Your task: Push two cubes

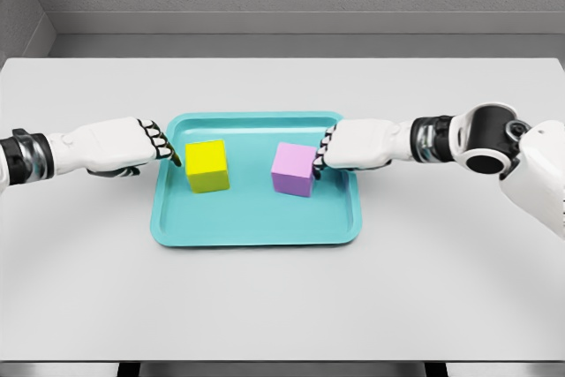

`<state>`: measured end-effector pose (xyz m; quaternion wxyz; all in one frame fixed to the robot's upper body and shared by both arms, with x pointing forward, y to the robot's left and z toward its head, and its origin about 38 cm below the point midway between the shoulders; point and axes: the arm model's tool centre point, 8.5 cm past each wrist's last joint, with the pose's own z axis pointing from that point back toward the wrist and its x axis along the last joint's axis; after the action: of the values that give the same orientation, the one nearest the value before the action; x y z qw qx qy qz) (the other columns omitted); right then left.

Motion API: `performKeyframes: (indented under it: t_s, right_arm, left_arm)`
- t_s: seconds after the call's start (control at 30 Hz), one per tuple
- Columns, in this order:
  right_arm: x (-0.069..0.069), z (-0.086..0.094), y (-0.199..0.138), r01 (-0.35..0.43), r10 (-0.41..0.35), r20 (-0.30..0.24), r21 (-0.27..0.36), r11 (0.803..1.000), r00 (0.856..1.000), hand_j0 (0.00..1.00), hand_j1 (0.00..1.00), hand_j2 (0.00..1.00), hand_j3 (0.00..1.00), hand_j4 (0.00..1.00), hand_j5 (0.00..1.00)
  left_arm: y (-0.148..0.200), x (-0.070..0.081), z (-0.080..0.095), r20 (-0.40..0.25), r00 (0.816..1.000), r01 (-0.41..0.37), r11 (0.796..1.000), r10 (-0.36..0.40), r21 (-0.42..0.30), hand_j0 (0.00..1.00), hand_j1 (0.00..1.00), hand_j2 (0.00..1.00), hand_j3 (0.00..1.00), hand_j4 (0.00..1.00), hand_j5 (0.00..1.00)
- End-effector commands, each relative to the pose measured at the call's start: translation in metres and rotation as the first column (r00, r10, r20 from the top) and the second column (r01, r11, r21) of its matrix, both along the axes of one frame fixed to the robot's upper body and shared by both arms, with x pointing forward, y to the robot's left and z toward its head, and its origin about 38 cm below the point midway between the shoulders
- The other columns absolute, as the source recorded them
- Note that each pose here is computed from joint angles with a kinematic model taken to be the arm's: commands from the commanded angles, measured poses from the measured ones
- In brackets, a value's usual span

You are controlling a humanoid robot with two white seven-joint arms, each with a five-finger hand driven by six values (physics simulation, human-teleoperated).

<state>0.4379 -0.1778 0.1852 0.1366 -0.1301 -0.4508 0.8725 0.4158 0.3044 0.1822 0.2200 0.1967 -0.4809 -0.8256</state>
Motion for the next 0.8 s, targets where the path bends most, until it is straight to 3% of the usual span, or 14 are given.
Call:
performKeyframes:
  t_s: [0.0,0.3,0.5,0.77]
  right_arm:
    - [0.0,0.001,0.006,-0.007,0.007,-0.002,0.014,1.0,1.0,0.65,0.65,0.65,0.65,0.65,0.65]
    - [0.0,-0.001,0.017,-0.02,0.02,-0.002,0.026,0.999,1.0,0.65,0.65,0.65,0.65,0.65,0.65]
    - [0.014,-0.007,0.015,0.017,-0.017,-0.001,-0.004,1.0,1.0,0.65,0.65,0.65,0.65,0.65,0.65]
    - [0.02,-0.008,0.011,0.037,-0.037,-0.001,-0.015,0.999,0.999,0.65,0.65,0.65,0.65,0.65,0.65]
  left_arm:
    - [-0.002,0.001,0.0,-0.002,1.0,-0.001,1.0,0.001,-0.01,0.74,0.74,0.74,0.74,0.74,0.74]
    - [-0.011,0.002,0.001,0.006,1.0,0.014,1.0,-0.013,-0.026,0.74,0.74,0.74,0.74,0.74,0.74]
    - [-0.02,0.003,0.001,0.005,1.0,0.029,0.999,-0.029,-0.042,0.74,0.74,0.74,0.74,0.74,0.74]
    - [-0.031,0.005,0.003,0.008,0.999,0.045,0.997,-0.044,-0.057,0.74,0.74,0.74,0.74,0.74,0.74]
